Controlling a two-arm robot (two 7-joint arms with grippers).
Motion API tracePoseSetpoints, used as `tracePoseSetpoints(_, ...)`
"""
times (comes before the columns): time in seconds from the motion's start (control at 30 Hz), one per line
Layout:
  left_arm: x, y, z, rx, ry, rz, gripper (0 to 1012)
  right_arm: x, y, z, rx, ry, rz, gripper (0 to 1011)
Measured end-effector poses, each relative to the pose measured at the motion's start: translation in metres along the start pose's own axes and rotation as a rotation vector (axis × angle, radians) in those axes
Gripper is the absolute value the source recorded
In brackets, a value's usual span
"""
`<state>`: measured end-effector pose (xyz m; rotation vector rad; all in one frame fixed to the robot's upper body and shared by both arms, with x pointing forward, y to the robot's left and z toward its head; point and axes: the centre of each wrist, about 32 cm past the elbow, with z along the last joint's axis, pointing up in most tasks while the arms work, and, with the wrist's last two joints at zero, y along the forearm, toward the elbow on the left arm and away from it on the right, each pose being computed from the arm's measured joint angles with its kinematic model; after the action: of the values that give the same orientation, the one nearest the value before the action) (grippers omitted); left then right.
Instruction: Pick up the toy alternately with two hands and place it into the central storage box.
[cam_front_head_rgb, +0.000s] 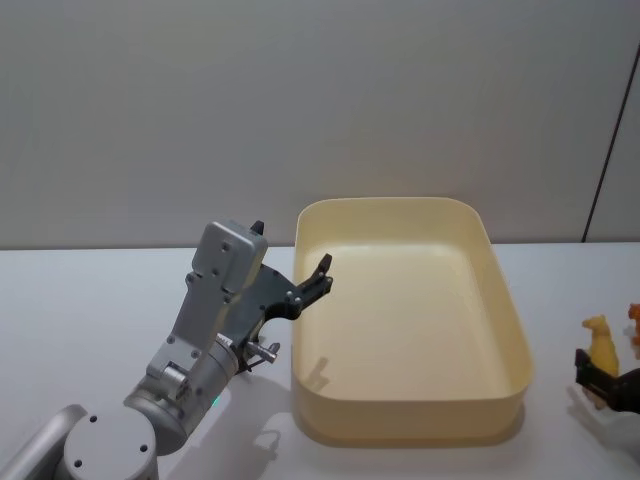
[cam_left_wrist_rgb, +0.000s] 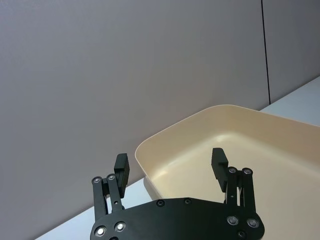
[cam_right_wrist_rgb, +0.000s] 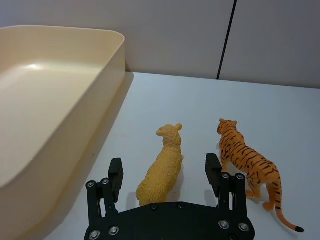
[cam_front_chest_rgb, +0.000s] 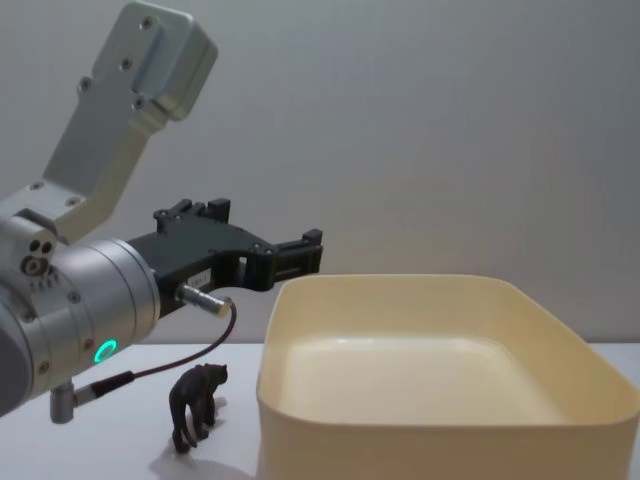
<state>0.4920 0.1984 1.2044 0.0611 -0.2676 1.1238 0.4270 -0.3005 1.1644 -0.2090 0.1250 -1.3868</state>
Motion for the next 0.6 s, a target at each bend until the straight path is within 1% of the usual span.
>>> tracePoseSetpoints(0.33,0.0,0.0,0.0,0.0,0.0,0.0,1001,-0.004,0.02,-0.007,-0.039,-0.017,-0.008,1001)
tracePoseSetpoints(0.53,0.0,0.0,0.0,0.0,0.0,0.0,1001,-0.006,0.027,-0.009,-0.053,-0.026,-0.011,902)
tracePoseSetpoints(0.6,0.0,0.0,0.0,0.0,0.0,0.0,1001,-0.007,0.029,-0.009,-0.056,-0.028,-0.012,831)
